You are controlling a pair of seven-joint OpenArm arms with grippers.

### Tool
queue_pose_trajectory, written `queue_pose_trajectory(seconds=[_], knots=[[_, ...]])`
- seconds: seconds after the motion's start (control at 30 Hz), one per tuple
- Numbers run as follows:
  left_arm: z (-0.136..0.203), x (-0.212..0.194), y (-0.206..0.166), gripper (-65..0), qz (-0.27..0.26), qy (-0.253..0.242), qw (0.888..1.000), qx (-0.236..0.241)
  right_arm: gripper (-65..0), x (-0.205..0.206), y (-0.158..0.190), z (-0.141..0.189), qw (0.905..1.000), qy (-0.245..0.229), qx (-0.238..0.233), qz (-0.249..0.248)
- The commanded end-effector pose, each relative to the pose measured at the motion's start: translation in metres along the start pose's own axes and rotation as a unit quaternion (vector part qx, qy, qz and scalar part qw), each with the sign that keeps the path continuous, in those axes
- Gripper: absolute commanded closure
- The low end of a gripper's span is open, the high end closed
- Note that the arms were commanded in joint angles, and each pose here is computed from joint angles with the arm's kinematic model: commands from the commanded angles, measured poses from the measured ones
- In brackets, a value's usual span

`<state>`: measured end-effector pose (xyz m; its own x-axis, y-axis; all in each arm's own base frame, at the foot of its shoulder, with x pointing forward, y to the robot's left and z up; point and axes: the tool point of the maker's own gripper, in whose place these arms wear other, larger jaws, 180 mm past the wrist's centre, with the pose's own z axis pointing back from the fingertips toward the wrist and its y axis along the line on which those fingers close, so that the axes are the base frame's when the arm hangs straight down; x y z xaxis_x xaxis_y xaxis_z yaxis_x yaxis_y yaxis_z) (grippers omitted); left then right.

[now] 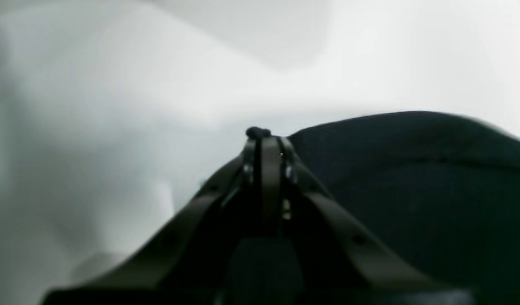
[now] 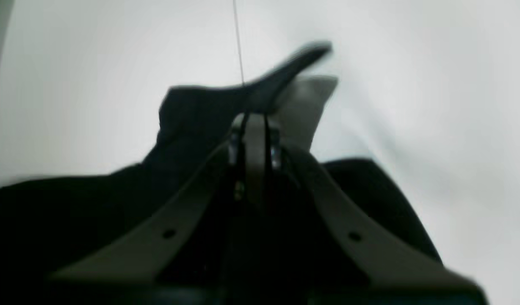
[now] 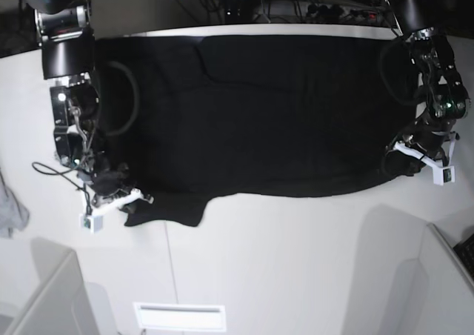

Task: Fold the T-shirt properly
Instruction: 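Lift the hem and fold it over toward the collar edge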

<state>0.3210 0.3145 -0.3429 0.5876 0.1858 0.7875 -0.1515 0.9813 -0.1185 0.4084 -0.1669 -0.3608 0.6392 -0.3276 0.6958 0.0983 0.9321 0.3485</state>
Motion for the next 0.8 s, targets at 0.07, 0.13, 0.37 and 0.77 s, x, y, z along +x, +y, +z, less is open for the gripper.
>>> queue_pose_trajectory(seconds=[0.07,0.13,0.37,0.77], knots=[[0.017,0.028,0.005,0.0,0.007,-0.031,1.0,-0.004,0.0,0.027,-0.003,0.015,0.9993,-0.038,0.003,-0.002],[0.026,0.032,0.008,0.0,0.013,-0.032,0.999,-0.002,0.0,0.023,-0.004,0.021,0.9994,-0.034,0.004,-0.004],[0.044,0.029,0.004,0.0,-0.008,-0.031,0.999,-0.003,0.0,0.011,-0.016,0.036,0.9992,-0.035,-0.005,-0.016],[0.061,-0.001,0.007,0.0,-0.036,0.004,0.999,0.004,0.0,-0.016,-0.029,0.07,0.9989,-0.039,-0.015,-0.02]])
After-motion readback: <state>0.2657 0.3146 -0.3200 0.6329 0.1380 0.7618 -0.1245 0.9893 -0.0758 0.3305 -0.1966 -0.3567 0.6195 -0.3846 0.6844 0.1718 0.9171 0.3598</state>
